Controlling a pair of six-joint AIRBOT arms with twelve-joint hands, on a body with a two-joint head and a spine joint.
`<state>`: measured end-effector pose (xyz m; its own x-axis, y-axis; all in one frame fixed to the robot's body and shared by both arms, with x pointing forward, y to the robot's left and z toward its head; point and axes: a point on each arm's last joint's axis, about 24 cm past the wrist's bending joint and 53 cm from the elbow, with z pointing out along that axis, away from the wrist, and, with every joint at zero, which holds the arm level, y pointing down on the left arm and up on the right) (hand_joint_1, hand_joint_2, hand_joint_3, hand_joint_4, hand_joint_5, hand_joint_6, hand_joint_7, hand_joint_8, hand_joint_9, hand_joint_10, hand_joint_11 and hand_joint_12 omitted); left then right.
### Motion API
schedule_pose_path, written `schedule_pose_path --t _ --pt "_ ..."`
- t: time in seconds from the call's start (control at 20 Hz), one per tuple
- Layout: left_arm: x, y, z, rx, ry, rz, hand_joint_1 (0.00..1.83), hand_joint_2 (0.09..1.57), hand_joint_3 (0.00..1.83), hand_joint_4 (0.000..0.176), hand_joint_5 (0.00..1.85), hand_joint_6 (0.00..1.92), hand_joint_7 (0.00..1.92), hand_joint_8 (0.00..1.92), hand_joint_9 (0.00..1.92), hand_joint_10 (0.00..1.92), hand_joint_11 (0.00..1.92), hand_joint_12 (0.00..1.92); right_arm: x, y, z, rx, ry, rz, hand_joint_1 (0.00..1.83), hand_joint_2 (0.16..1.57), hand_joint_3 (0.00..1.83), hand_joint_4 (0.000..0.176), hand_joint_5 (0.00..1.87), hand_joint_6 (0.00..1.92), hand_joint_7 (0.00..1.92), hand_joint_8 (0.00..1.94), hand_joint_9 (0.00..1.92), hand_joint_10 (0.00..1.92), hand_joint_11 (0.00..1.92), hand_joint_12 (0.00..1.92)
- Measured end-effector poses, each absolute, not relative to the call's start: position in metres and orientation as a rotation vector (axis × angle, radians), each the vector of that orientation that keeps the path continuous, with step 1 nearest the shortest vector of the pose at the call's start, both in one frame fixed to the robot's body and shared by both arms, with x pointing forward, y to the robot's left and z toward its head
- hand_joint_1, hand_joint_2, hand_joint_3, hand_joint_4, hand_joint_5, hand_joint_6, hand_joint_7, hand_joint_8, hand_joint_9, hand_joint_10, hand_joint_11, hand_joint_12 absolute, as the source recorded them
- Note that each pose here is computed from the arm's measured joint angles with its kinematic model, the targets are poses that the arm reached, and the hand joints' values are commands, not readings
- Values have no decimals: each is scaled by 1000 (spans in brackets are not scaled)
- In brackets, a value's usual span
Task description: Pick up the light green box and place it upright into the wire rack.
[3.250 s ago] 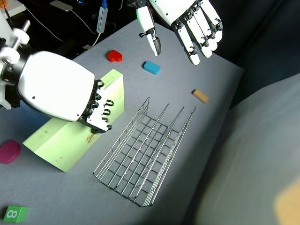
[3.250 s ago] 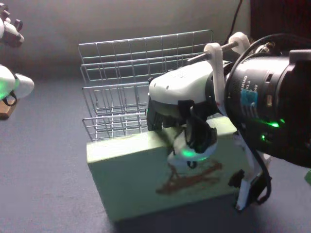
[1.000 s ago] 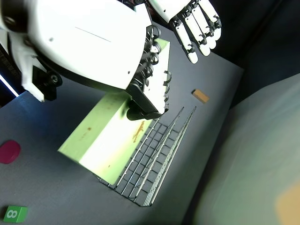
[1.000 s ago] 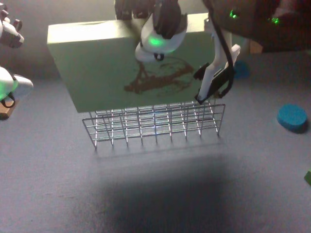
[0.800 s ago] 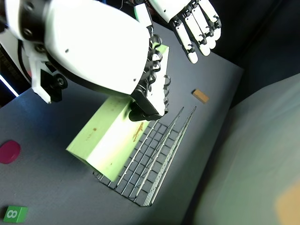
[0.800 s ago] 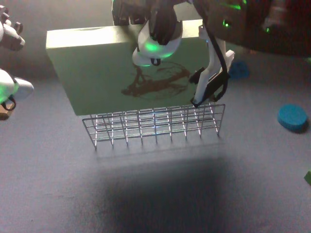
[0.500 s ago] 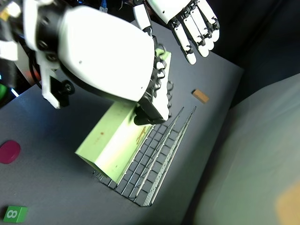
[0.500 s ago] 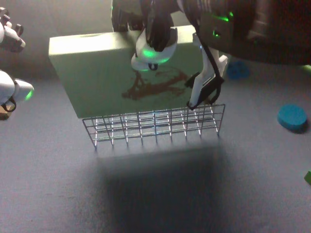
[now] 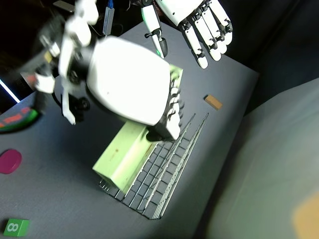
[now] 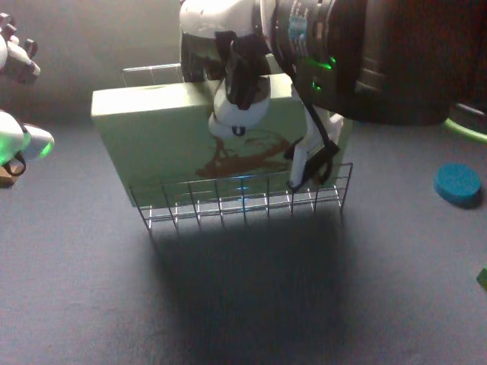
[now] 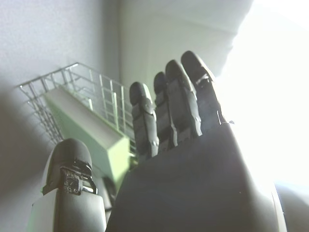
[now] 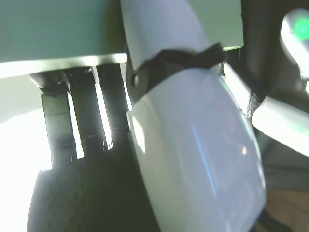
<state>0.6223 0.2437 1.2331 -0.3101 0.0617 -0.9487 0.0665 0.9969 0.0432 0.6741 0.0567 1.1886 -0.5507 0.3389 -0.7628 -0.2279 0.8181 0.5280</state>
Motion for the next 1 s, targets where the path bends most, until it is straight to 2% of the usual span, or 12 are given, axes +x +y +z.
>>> schedule_pose_path --t 0.6,1.0 --pt "622 244 1232 90 1890 -7 208 1254 0 26 410 0 253 0 267 0 0 705 676 54 1156 59 2052 692 1359 1169 0 0 820 1021 902 1176 796 1459 697 1545" --pt "622 244 1232 86 1893 -5 207 1255 0 25 411 7 253 0 266 0 0 727 675 54 1155 68 2055 697 1358 1170 0 0 838 1044 866 1198 800 1453 661 1549"
